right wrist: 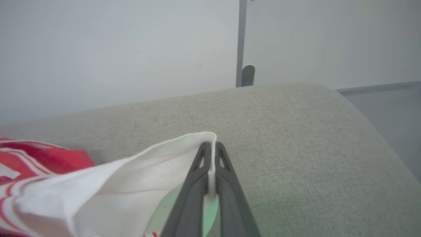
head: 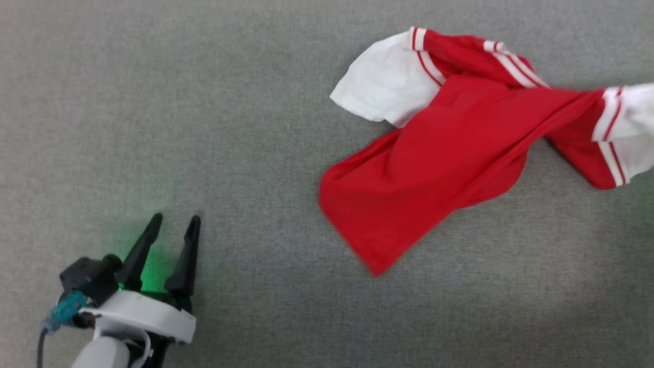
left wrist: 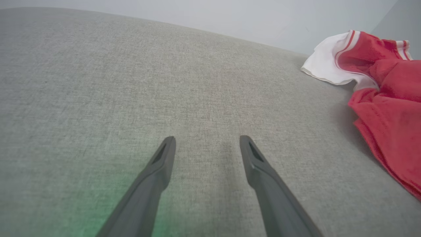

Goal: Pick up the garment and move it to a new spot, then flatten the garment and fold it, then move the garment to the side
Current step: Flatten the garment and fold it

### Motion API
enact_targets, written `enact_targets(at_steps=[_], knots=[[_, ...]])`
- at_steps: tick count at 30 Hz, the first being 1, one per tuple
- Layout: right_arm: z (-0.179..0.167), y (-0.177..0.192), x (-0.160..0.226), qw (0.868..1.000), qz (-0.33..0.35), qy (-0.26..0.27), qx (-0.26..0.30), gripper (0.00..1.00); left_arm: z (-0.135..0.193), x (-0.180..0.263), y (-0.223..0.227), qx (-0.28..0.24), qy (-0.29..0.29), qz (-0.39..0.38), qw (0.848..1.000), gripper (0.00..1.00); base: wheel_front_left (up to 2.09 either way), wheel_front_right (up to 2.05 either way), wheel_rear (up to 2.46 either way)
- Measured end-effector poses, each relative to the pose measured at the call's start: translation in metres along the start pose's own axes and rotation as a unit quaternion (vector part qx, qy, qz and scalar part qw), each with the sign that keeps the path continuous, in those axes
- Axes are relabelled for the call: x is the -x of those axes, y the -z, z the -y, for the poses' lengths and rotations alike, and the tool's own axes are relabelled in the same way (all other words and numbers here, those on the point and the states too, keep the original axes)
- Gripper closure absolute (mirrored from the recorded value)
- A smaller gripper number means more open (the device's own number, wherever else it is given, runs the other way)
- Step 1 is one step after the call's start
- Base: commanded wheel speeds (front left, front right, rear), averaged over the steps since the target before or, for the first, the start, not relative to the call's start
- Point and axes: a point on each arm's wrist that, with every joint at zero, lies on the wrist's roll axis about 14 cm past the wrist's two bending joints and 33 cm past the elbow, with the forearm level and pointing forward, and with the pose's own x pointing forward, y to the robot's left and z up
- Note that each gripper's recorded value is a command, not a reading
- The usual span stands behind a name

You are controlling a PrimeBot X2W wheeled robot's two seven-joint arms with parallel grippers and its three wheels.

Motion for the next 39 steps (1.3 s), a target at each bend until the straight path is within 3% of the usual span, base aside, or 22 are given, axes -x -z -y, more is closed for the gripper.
enact_targets(at_steps=[9,16,25,26,27,28,29,39], knots=[[0.053,-0.002,-0.029,0.994,0.032,0.101,-0.036,1.0,-0.012,-0.011,0.004,-0.006,-0.005,-0.007,1.0,0.0,0.0,0.0,0.0],[0.056,0.036,-0.036,0.993,0.006,0.116,-0.03,1.0,-0.017,-0.011,0.01,-0.003,-0.011,-0.015,1.0,0.0,0.0,0.0,0.0],[0.072,0.076,-0.016,0.989,-0.052,0.137,0.018,1.0,-0.013,-0.014,0.005,-0.008,-0.003,-0.01,1.0,0.0,0.0,0.0,0.0],[0.071,0.076,-0.015,0.989,-0.052,0.136,0.019,0.8,-0.012,-0.014,0.003,-0.009,-0.001,-0.008,1.0,0.0,0.0,0.0,0.0],[0.071,0.075,-0.014,0.989,-0.05,0.135,0.019,0.54,-0.011,-0.014,0.001,-0.009,0.001,-0.006,1.0,0.0,0.0,0.0,0.0],[0.07,0.073,-0.012,0.99,-0.047,0.134,0.021,0.09,-0.009,-0.014,-0.001,-0.01,0.004,-0.002,1.0,0.0,0.0,0.0,0.0],[0.071,0.071,-0.009,0.99,-0.043,0.134,0.023,0.0,-0.006,-0.014,-0.005,-0.013,0.008,0.002,1.0,0.0,0.0,0.0,0.0],[0.086,0.036,0.042,0.989,0.033,0.128,0.063,0.0,0.017,-0.021,-0.068,-0.088,0.08,0.062,0.991,0.0,0.0,0.0,0.0]])
